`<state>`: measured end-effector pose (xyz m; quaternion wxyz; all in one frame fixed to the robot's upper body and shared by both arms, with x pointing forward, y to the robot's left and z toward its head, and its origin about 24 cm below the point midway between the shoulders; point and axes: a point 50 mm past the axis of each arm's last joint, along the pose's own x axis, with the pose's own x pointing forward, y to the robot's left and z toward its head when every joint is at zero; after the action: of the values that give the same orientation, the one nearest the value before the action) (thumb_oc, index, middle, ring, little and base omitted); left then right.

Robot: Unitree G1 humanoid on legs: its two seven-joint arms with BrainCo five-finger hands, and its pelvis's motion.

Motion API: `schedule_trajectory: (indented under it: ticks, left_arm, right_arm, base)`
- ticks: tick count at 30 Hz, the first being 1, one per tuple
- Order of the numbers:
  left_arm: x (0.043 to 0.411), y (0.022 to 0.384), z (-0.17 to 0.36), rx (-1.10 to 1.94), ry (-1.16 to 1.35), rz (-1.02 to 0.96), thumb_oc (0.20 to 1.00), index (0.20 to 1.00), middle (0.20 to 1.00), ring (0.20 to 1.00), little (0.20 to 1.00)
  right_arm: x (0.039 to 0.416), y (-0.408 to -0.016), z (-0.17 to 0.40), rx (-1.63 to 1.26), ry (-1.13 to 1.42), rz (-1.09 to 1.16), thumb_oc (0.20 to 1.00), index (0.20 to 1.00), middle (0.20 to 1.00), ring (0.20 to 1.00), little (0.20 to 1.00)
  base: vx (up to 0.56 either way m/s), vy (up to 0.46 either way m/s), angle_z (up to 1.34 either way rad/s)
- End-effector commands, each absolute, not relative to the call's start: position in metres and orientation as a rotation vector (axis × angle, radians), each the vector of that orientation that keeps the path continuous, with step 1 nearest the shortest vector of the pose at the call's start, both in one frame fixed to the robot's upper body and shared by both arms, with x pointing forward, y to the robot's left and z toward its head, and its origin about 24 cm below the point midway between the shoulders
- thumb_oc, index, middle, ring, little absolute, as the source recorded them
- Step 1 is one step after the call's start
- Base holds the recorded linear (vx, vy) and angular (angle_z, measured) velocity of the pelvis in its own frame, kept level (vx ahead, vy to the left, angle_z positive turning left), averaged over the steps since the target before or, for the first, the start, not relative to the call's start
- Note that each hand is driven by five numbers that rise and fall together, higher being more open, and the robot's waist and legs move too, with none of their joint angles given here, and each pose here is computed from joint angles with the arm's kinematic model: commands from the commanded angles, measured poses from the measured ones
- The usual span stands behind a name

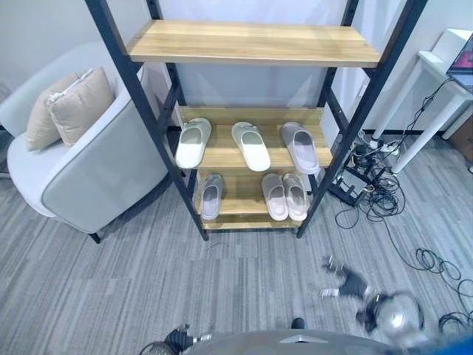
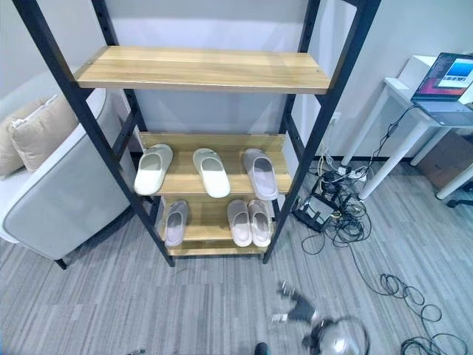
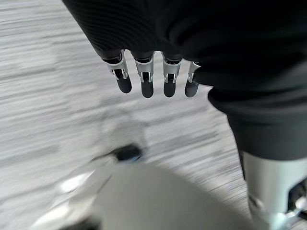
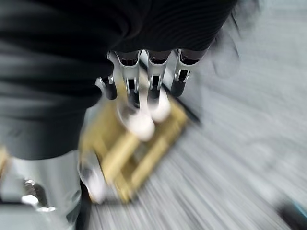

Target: Arrange the slippers neatly on the shoe rack.

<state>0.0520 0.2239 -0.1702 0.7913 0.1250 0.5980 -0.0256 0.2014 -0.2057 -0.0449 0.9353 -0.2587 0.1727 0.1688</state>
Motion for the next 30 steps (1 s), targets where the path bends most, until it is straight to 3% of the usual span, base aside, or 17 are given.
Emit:
schedule_trajectory:
  ticks: [1,4,7,18,23,30]
  left_arm:
    - [0.063,0.213,-0.171,0.293,1.266,-0.106,1.0,1.0,1.0,1.0,1.0]
    - [0.078,0.212,-0.168,0.316,1.212,-0.097,1.0,1.0,1.0,1.0,1.0]
    - [0.077,0.22,-0.167,0.349,1.212,-0.121,1.0,1.0,1.0,1.0,1.0]
    - [0.073,0.217,-0.168,0.353,1.231,-0.157,1.0,1.0,1.0,1.0,1.0]
    - [0.094,0.216,-0.164,0.367,1.167,-0.152,1.0,1.0,1.0,1.0,1.0]
    - [0.107,0.22,-0.16,0.369,1.126,-0.121,1.0,1.0,1.0,1.0,1.0]
  right_arm:
    - [0.207,-0.161,-0.015,-0.463,0.101,0.475,1.0,1.0,1.0,1.0,1.0]
    - [0.225,-0.151,0.005,-0.432,-0.015,0.434,1.0,1.0,1.0,1.0,1.0]
    - [0.274,-0.172,0.055,-0.498,-0.172,0.328,1.0,1.0,1.0,1.0,1.0]
    - [0.32,-0.178,0.1,-0.574,-0.302,0.183,1.0,1.0,1.0,1.0,1.0]
    - [0.352,-0.177,0.139,-0.629,-0.383,0.108,1.0,1.0,1.0,1.0,1.0]
    - [0.359,-0.193,0.17,-0.671,-0.449,0.033,1.0,1.0,1.0,1.0,1.0]
  base:
    - [-0.04,0.039,0.25]
    - [-0.06,0.032,0.05]
    - [0.02,0.005,0.02]
    - [0.0,0.006,0.11]
    - [-0.05,0.033,0.22]
    - [-0.01,0.066,0.1]
